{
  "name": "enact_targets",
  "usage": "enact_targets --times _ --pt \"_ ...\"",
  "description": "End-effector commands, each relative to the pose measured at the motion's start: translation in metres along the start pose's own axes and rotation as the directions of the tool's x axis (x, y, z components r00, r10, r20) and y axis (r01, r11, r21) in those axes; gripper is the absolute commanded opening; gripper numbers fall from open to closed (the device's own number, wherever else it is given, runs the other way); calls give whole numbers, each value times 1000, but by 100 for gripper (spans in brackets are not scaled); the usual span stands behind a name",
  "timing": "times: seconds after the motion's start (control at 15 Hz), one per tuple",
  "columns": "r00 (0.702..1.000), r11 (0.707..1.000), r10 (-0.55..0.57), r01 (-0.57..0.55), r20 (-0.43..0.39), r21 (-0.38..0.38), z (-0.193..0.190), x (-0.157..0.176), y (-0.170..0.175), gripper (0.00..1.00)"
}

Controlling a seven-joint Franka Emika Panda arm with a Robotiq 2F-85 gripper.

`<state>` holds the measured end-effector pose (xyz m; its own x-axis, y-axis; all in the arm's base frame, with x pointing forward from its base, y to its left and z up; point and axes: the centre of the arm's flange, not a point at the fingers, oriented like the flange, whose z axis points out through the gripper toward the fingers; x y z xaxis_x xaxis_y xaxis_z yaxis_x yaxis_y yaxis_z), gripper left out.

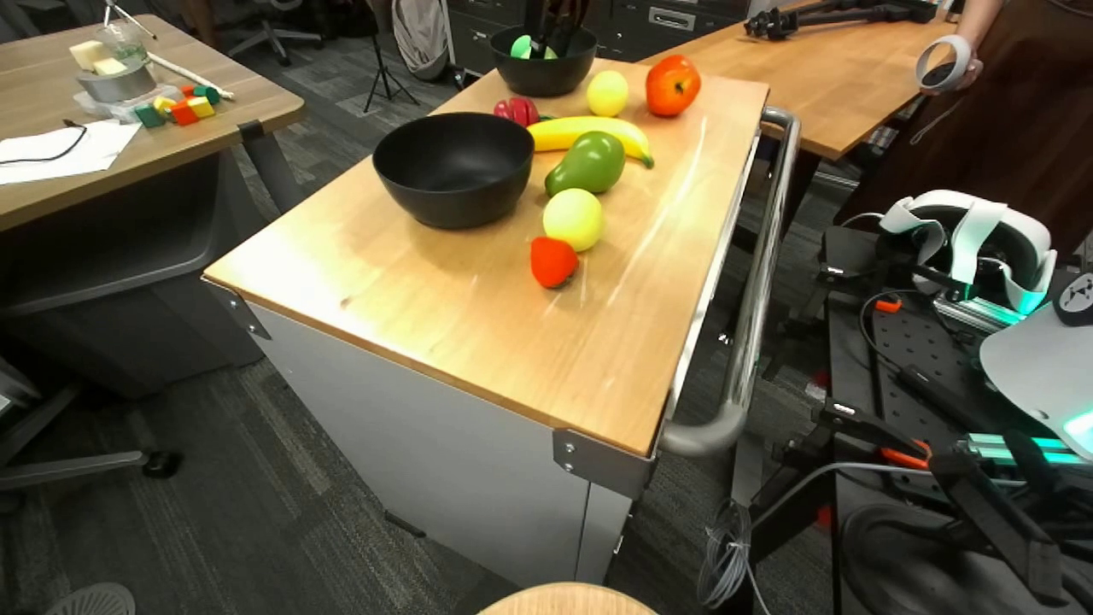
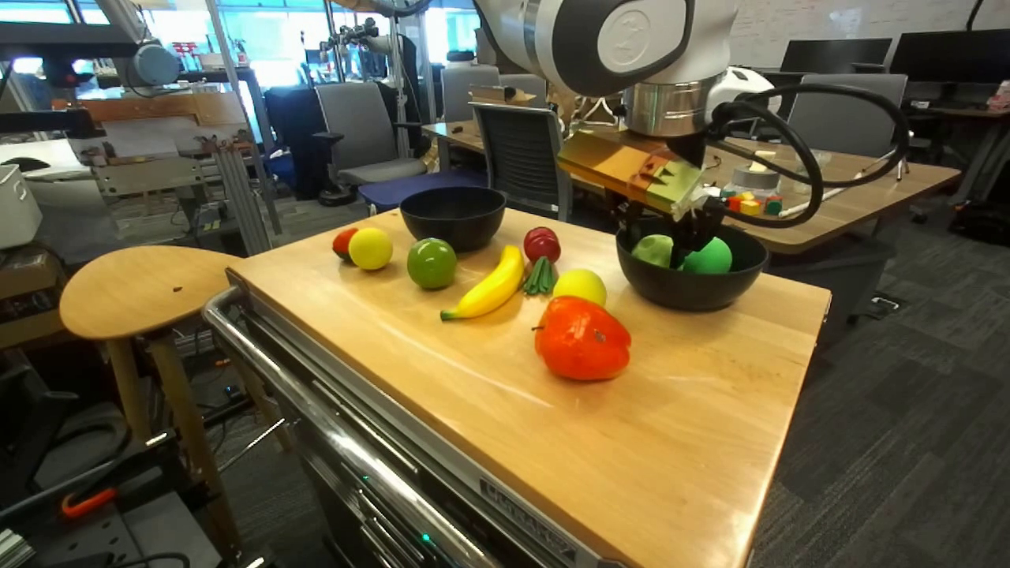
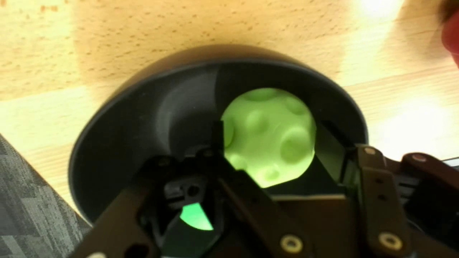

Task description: Remove the fruits and vegetables from the two black bowls

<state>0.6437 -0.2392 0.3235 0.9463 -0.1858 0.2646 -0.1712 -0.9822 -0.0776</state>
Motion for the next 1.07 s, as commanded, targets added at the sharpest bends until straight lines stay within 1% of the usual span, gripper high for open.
enact_targets --times 0.0,0.07,0.13,0.2,0.27,0.33,0.4,0.53,0.6,0.67,0.73,0.8,0.87,0.93,1.0 --pt "999 1000 27 -28 -43 -7 1 9 6 34" --pt "998 999 34 -34 -45 -7 0 9 7 28" --pt "998 999 37 -37 -54 1 -6 8 6 26" --pt "998 1000 31 -31 -62 7 -13 6 5 25" --pt "997 1000 4 -3 -75 13 -27 1 2 20" --pt "994 999 -34 35 -108 9 -40 -2 -1 16" --pt "983 995 -104 103 -153 -13 -64 -9 -7 11" --pt "961 981 -192 189 -200 -36 -102 -19 -18 8" --pt "946 971 -239 236 -221 -41 -119 -24 -23 4" --pt "929 956 -290 290 -230 -34 -135 -33 -28 2" --pt "915 943 -328 332 -236 -21 -152 -43 -34 3" --pt "922 943 -327 333 -207 -4 -164 -57 -36 5" --pt "925 943 -325 332 -198 2 -169 -67 -36 2" --pt "937 950 -308 314 -164 8 -169 -76 -29 3" --pt "947 957 -284 289 -151 10 -172 -84 -23 4"
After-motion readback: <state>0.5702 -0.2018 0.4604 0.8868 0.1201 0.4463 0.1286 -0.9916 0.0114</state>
